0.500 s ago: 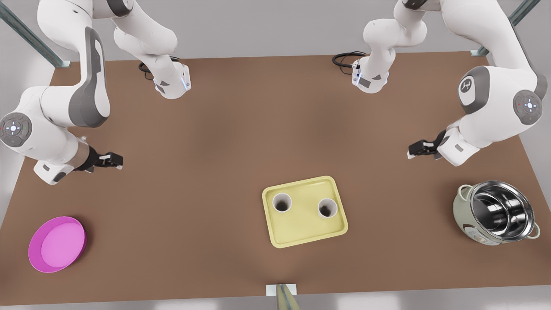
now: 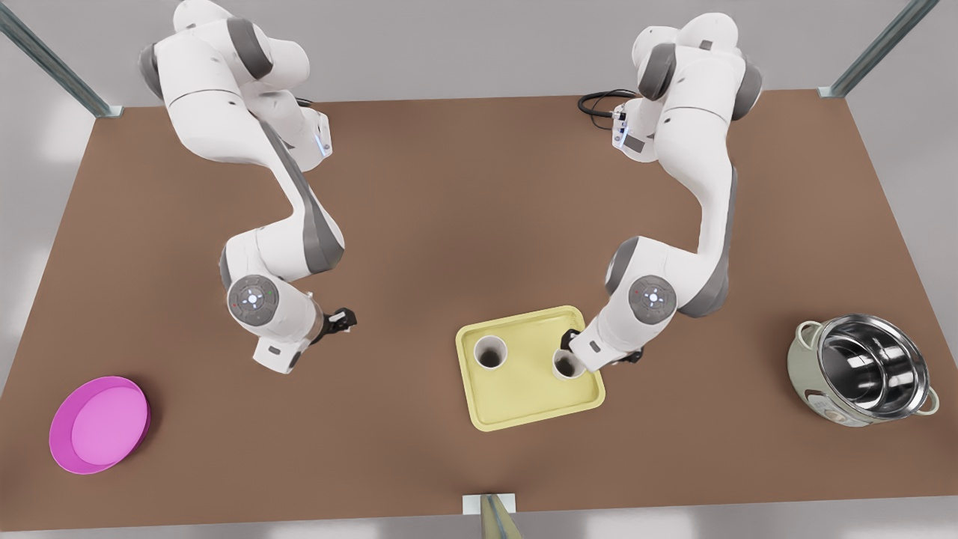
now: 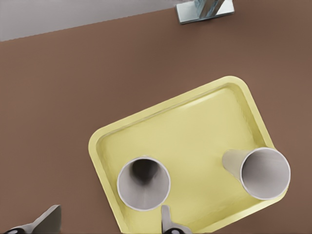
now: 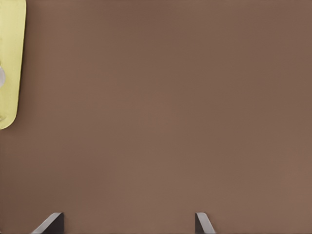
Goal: Use the left arm to pick up the white IKEA cup from the tray and place it on the middle-left position; use the right arm to pick up the white IKEA cup from the tray and place it on the middle-right position
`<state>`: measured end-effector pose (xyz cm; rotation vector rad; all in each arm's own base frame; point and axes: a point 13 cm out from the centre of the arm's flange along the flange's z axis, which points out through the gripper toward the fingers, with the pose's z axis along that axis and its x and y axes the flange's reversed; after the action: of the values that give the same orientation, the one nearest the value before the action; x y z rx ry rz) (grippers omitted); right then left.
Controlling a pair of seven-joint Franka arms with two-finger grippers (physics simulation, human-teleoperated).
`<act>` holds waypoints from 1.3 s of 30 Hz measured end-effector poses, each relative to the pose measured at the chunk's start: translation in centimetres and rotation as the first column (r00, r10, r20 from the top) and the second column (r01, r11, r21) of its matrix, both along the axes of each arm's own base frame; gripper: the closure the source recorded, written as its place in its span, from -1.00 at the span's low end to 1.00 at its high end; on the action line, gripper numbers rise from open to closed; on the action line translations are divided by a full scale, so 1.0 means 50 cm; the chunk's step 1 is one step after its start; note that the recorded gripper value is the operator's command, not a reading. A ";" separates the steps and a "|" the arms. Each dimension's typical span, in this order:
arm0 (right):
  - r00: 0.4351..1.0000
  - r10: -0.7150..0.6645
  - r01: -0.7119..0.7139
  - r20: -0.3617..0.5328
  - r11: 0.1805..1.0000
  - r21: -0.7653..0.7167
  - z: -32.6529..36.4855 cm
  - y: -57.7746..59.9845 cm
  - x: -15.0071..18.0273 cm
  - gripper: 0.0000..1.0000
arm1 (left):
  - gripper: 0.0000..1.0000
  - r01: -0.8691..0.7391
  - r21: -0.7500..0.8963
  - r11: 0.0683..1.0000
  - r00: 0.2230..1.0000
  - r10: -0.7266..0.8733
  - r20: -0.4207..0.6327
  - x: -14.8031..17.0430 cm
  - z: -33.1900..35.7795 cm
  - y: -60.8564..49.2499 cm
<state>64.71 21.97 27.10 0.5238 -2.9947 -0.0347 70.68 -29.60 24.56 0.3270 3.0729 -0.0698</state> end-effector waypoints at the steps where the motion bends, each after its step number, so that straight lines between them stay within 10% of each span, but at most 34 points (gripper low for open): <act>1: 1.000 0.001 -0.001 -0.002 1.000 0.000 -0.015 0.021 -0.003 -1.00 | -1.00 -0.013 0.001 1.000 1.000 0.013 0.006 0.008 -0.024 0.001; 28: 0.974 -0.209 0.190 0.090 0.965 0.183 -0.232 0.477 0.010 -1.00 | -0.98 -0.147 0.043 0.988 0.988 0.149 -0.043 -0.026 -0.260 0.047; 39: 0.956 -0.280 0.255 0.084 0.940 0.228 -0.238 0.543 -0.012 -1.00 | 0.25 -0.164 0.026 0.986 0.985 0.165 -0.042 -0.032 -0.294 0.010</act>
<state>64.11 49.13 15.19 0.1329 -3.1725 -0.3660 69.06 -29.11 9.85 0.0717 3.1328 -0.0365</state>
